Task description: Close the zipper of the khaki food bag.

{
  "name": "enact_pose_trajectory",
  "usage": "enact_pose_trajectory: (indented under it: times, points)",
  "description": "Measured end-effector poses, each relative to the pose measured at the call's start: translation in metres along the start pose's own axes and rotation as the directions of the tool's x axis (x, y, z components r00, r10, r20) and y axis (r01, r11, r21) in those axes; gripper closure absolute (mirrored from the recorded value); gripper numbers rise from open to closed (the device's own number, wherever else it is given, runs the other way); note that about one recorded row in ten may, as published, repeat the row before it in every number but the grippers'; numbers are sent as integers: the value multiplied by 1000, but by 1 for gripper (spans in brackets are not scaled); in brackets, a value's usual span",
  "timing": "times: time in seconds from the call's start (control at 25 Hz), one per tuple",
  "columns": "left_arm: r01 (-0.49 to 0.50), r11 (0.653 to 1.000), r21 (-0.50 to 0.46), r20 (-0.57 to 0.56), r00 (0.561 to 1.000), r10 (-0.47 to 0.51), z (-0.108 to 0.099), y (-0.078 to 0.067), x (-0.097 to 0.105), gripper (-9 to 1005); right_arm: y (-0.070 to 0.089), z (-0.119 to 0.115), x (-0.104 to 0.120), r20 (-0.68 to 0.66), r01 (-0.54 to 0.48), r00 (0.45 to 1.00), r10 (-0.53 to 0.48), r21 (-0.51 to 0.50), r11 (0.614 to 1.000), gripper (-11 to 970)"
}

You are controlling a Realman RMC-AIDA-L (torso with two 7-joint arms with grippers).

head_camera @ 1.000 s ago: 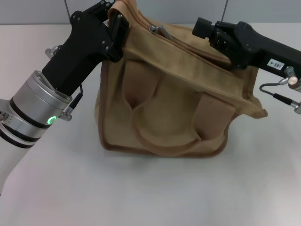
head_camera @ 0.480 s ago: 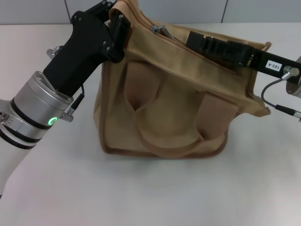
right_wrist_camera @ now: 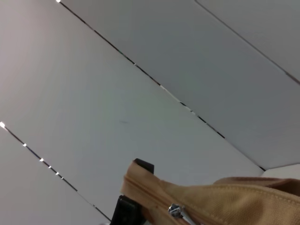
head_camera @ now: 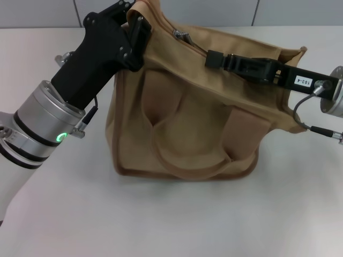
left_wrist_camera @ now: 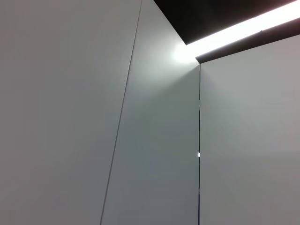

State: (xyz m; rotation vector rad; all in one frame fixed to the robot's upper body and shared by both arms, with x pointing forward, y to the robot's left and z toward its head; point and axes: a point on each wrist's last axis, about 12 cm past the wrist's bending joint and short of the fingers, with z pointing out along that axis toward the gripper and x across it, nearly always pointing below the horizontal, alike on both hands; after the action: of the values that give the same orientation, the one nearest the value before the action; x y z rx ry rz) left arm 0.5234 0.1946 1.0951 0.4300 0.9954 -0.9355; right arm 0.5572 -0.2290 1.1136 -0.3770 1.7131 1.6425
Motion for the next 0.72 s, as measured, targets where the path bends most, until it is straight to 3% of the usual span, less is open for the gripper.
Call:
enact_pose_trajectory:
  times: [0.72]
  points:
    - [-5,1000,-6,-4,1000,5,1,1,1,905,4,35,-16,-64,53,996,-56,-39,998,654]
